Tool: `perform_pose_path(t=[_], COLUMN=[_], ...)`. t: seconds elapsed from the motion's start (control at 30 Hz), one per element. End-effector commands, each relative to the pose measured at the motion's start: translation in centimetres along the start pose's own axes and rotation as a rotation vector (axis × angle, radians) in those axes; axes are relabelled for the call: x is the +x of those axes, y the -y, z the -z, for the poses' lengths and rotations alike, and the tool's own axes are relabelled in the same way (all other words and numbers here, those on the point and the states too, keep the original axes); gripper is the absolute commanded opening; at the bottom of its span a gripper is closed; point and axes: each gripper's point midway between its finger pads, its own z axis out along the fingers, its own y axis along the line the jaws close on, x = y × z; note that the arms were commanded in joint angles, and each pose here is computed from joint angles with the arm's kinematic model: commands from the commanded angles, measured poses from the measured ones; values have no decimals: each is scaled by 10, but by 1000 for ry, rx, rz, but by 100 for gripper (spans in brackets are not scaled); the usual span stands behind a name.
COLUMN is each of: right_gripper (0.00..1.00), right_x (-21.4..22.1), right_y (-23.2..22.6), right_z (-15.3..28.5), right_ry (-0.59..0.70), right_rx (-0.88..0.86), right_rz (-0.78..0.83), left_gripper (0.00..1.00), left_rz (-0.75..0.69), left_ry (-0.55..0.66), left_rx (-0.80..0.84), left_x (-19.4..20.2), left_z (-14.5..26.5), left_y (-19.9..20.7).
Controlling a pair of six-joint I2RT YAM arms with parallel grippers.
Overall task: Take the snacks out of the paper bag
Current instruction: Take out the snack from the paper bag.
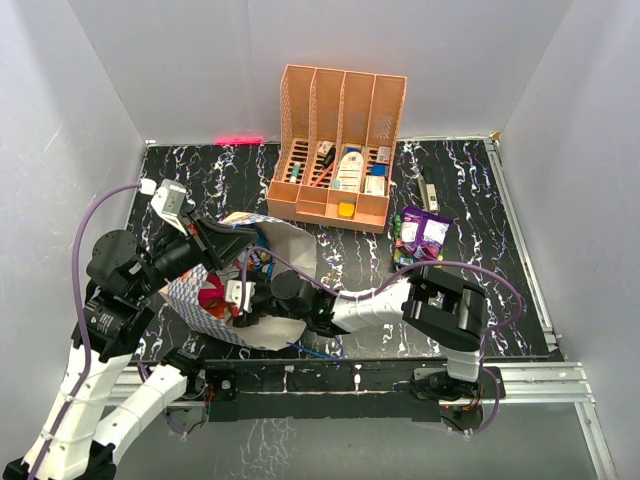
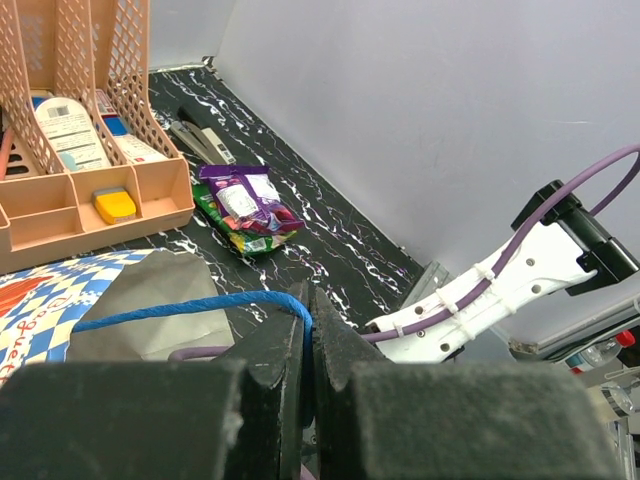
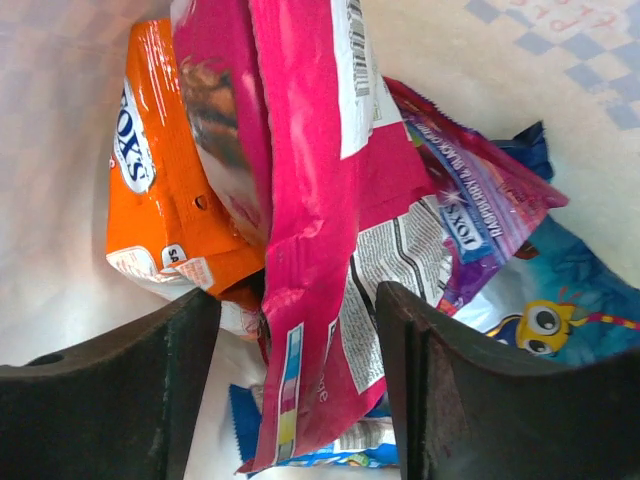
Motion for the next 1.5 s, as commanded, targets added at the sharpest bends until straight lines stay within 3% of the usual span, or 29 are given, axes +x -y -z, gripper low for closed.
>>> perform_pose_path(t=[0.0, 0.2, 0.3, 0.9, 1.07, 1.47], right_gripper=[58, 17, 11, 7, 7, 7], right_x=[-34, -50, -63, -91, -96, -184], right_y=[51, 43, 45, 59, 64, 109], right_z=[-5, 12, 24, 99, 110, 144], right_ry=[60, 90, 101, 156, 135, 244], right_rx=[201, 142, 135, 110, 118, 184], right_rz=[37, -6, -43, -342, -357, -468], left_gripper=[0, 0, 0, 0, 0, 0], left_rz=[-44, -59, -59, -78, -84, -73], left_ry=[60, 48, 51, 58, 63, 151], left_rx=[60, 32, 31, 9, 0, -184], left_x=[-17, -12, -10, -8, -11, -25], left_z=[11, 14, 13, 18, 18, 30], left_y=[21, 16, 14, 11, 10, -16])
